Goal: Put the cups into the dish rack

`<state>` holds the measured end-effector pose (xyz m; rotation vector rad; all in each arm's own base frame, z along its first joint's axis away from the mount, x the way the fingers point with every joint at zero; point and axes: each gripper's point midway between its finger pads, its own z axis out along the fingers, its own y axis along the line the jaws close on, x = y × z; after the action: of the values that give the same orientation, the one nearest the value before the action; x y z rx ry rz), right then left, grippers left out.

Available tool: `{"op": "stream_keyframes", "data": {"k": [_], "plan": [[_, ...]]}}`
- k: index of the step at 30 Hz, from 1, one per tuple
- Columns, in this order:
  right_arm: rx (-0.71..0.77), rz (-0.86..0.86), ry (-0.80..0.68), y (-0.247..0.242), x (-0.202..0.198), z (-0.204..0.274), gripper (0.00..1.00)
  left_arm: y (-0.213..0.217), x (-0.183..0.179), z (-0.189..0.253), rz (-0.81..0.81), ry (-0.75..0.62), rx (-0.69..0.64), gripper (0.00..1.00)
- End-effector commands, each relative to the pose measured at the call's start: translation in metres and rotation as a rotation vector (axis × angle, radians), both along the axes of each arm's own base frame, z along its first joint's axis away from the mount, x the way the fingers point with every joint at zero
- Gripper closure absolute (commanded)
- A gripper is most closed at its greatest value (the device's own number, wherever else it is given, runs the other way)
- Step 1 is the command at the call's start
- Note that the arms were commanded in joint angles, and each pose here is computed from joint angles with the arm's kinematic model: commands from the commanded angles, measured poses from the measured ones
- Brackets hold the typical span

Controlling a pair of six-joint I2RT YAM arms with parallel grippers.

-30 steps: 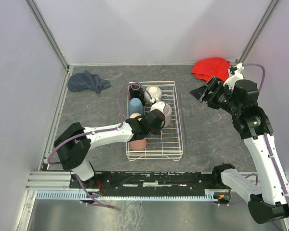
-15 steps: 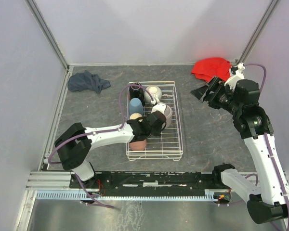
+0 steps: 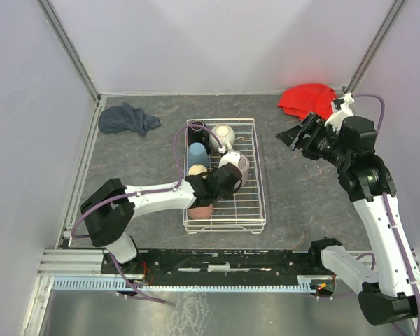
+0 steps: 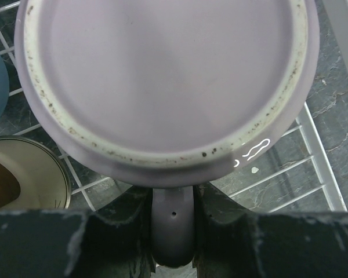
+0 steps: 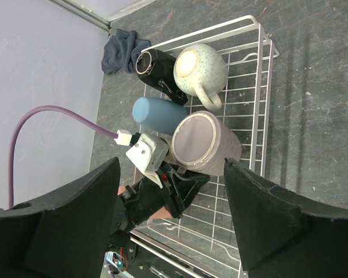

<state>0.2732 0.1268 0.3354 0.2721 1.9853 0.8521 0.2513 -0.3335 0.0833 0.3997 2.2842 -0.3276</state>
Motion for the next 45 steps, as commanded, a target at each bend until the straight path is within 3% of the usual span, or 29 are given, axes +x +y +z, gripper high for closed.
{"op": "stream_keyframes", "data": {"k": [1,8,12,16,31,45], "plan": [[0.012,0.015,-0.017,0.003,0.0,0.004,0.21,-0.008,0.011,0.018,0.064,-0.056,-0.08,0.95],[0.025,0.021,-0.003,0.005,0.003,0.001,0.21,-0.004,0.005,0.014,0.071,-0.038,-0.075,0.72],[0.034,0.023,0.006,0.007,0.005,-0.002,0.21,-0.001,-0.001,0.016,0.068,-0.033,-0.076,0.51],[0.043,0.024,0.015,0.008,0.008,-0.004,0.21,0.005,-0.006,0.017,0.075,-0.026,-0.076,0.4],[-0.101,0.055,0.229,0.007,0.016,-0.068,0.23,0.022,-0.011,0.079,0.135,-0.081,-0.175,0.36],[-0.364,0.112,0.338,0.03,0.042,-0.142,0.29,0.047,-0.002,0.194,0.23,-0.175,-0.254,0.31]]}}
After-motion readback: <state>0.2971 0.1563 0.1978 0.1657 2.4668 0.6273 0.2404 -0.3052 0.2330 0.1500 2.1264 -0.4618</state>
